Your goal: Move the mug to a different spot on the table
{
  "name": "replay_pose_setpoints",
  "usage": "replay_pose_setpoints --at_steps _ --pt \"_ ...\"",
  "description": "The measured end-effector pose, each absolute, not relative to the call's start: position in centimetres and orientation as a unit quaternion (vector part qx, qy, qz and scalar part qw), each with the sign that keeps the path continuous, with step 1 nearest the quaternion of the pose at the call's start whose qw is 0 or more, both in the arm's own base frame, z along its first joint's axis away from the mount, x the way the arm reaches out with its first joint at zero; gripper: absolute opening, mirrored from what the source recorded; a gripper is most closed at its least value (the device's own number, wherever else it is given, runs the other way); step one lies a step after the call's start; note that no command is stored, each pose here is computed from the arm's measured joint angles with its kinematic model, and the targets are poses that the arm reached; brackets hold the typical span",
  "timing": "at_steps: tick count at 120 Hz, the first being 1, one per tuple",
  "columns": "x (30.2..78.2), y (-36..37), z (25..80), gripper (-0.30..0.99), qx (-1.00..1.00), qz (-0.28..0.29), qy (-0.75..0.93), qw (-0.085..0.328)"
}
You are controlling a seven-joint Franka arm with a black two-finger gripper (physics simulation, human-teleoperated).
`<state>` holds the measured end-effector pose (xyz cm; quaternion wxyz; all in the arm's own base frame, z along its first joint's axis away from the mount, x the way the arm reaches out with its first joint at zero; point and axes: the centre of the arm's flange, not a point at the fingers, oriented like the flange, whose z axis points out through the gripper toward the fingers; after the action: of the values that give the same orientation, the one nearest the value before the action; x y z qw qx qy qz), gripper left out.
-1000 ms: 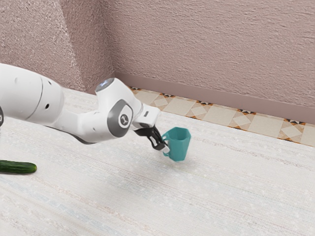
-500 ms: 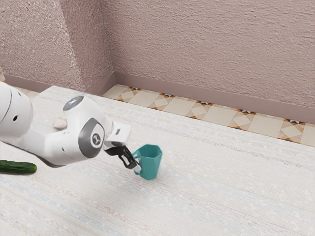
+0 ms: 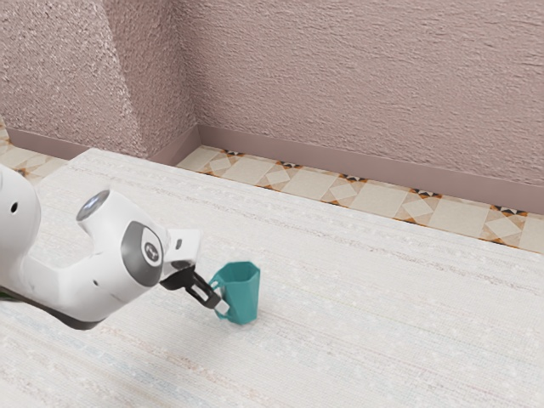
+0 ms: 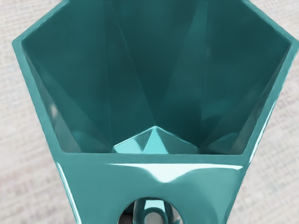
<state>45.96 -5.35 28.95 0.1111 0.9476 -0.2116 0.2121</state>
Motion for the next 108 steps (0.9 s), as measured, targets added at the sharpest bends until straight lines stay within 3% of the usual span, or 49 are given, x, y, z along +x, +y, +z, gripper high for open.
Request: replay_pose_setpoints --at_steps 35,53,66,84,108 --pt "45.9 -6.8 29.2 -0.03 0.940 0.233 -0.229 0.101" --pt "45.7 -7.7 28.9 0.29 0.935 0.230 -0.250 0.104" --pt "45.4 -8.2 28.6 0.45 0.933 0.228 -0.257 0.108" --pt "45.1 -8.8 28.5 0.57 0.930 0.227 -0.266 0.111" --pt "44.2 -8.9 27.9 0.65 0.930 0.221 -0.271 0.113"
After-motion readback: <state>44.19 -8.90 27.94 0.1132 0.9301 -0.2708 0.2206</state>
